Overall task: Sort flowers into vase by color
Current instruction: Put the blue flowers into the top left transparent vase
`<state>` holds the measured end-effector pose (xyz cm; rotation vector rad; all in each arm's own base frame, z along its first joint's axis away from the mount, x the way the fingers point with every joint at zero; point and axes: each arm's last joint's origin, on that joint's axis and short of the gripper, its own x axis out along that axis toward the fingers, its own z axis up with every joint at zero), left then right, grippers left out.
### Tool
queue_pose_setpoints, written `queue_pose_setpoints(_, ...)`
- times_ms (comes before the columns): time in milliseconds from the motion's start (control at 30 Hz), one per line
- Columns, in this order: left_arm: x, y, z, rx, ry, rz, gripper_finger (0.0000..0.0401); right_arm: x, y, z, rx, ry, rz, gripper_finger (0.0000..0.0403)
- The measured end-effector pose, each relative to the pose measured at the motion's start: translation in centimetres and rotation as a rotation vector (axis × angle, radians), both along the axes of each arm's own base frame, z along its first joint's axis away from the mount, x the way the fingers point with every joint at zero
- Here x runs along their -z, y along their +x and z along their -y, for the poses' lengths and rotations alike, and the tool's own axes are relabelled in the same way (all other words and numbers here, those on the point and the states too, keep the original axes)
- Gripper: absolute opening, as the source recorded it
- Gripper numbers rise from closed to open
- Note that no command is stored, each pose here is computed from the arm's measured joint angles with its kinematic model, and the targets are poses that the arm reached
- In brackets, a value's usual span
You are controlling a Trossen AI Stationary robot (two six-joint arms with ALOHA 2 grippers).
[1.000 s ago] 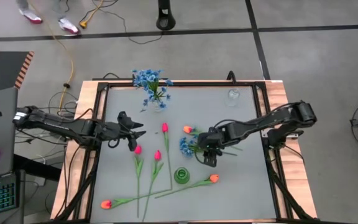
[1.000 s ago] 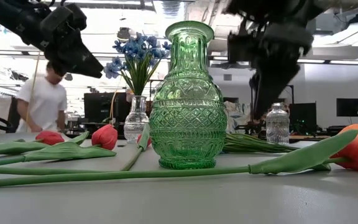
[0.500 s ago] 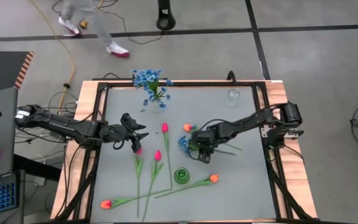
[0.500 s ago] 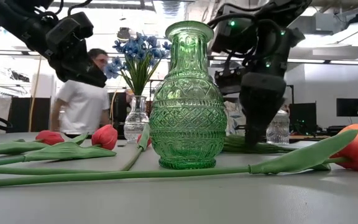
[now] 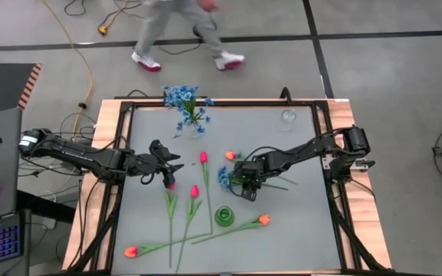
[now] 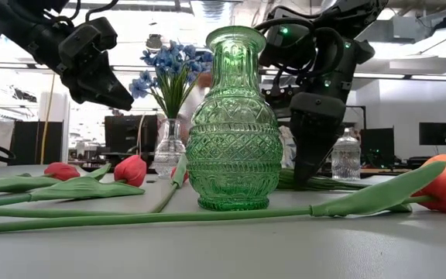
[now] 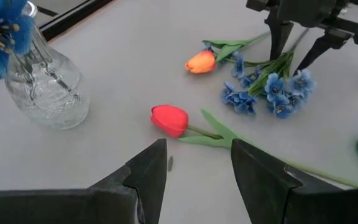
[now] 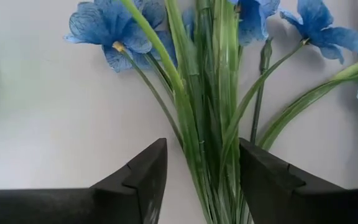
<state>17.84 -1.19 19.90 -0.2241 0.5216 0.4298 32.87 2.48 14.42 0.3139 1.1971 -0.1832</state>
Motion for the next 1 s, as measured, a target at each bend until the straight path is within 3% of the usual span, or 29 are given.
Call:
queue_pose_setpoints(567, 0.0, 0.0, 0.0, -0.001, -0.006, 0.001, 0.0167, 0.1, -0.3, 0.0, -0.001, -0.001, -0.034, 0.0050)
queue_pose_setpoints(1000, 0.0, 0.0, 0.0, -0.002, -0.006, 0.003, 0.0167, -1.3, -0.6, 0.0, -0.003, 0.008, 0.010, 0.0042)
